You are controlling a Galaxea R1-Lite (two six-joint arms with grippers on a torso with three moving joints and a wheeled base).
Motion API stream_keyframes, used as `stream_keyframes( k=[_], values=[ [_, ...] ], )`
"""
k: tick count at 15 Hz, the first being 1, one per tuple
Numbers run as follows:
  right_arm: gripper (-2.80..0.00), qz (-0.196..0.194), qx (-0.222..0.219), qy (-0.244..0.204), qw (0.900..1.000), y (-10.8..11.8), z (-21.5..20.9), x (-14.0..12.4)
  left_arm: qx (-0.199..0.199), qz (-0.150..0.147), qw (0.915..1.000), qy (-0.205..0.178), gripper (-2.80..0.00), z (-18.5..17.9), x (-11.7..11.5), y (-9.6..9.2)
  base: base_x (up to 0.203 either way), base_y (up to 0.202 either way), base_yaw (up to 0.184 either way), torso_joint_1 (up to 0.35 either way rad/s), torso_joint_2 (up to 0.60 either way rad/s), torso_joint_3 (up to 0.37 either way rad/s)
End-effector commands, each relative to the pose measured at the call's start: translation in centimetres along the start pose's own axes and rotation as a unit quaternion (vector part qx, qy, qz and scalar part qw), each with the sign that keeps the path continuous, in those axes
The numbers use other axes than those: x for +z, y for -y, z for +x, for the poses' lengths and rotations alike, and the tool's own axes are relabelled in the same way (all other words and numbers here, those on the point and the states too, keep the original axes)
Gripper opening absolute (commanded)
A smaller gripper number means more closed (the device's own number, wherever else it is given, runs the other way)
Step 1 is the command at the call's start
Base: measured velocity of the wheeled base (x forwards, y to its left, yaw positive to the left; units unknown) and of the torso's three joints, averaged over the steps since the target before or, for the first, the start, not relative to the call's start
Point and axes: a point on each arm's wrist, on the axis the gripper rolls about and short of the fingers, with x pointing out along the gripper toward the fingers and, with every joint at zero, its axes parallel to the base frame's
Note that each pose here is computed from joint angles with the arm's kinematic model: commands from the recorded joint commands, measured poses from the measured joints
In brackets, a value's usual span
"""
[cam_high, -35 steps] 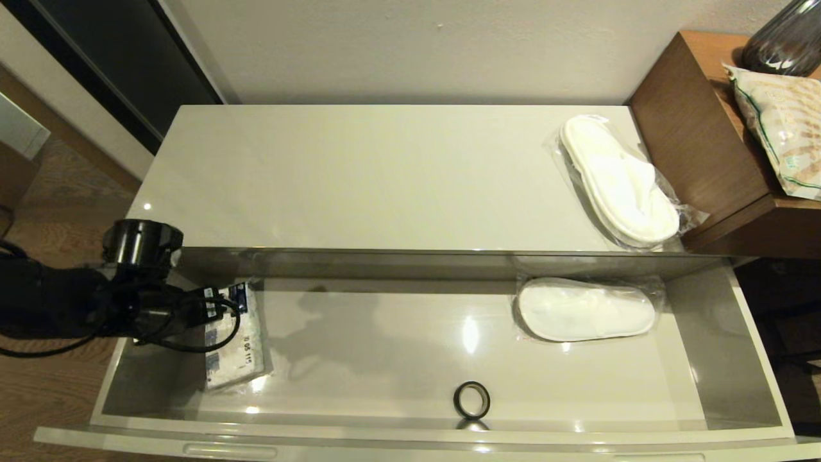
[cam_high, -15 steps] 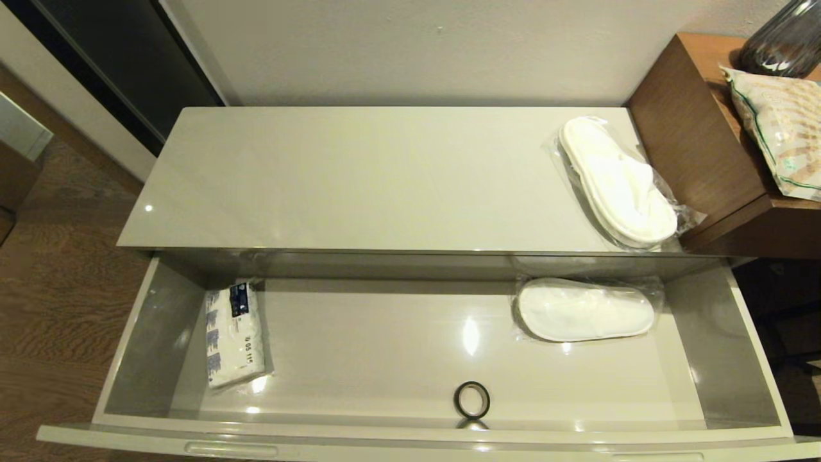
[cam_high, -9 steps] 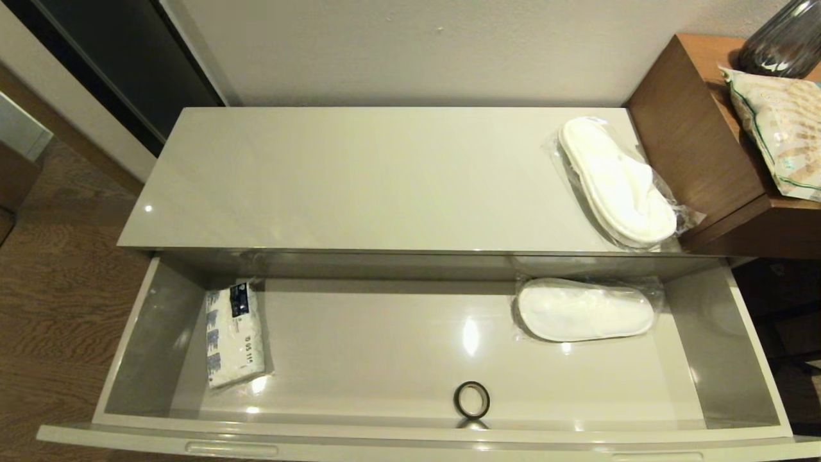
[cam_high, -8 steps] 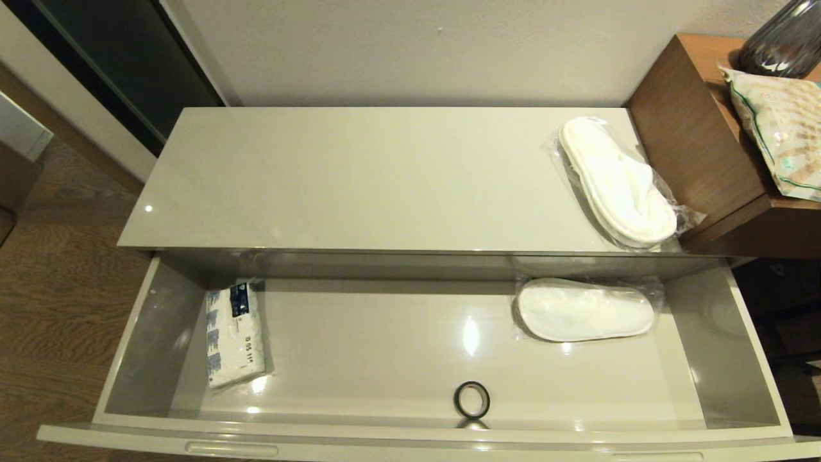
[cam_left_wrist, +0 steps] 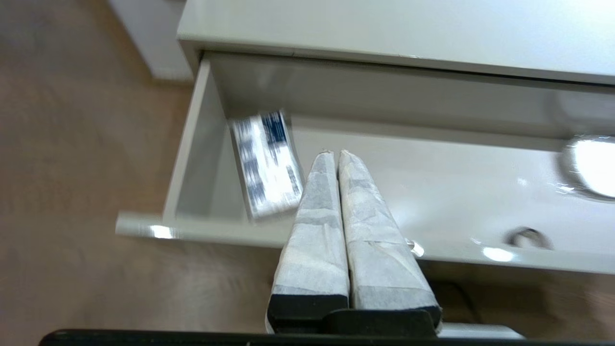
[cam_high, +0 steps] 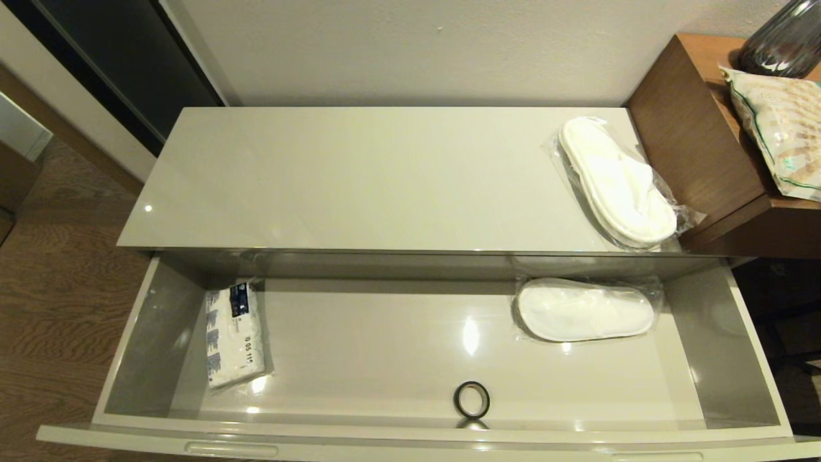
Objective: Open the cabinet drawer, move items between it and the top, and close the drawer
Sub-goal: Pick up the disposable slippers on the table
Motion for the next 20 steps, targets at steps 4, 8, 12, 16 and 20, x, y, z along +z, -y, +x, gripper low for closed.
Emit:
stream_keyframes(
  k=[4,8,12,16,20],
  values=[
    [-2.80,0.000,0.000,-0.001,1.000,0.0,0.0,0.0,-0.026,0.028,0.9984,0.041,-2.80,1.4,-2.4,0.0,0.000,0.000,0.000,0.000,0.00,0.000],
    [-2.80,0.000,0.000,-0.001,1.000,0.0,0.0,0.0,0.005,-0.008,0.9995,-0.029,-2.80,1.3,-3.7,-0.1,0.000,0.000,0.000,0.000,0.00,0.000],
    [-2.80,0.000,0.000,-0.001,1.000,0.0,0.0,0.0,-0.005,0.057,0.9957,-0.073,-2.80,1.2,-4.4,-0.1,0.000,0.000,0.000,0.000,0.00,0.000],
    [-2.80,-0.001,0.000,-0.001,1.000,0.0,0.0,0.0,-0.010,0.063,0.9953,-0.072,-2.80,1.2,-4.4,-0.1,0.000,0.000,0.000,0.000,0.00,0.000],
    [-2.80,0.000,0.000,-0.001,1.000,0.0,0.0,0.0,-0.005,0.045,0.9966,-0.069,-2.80,1.2,-4.4,-0.1,0.000,0.000,0.000,0.000,0.00,0.000]
  ],
)
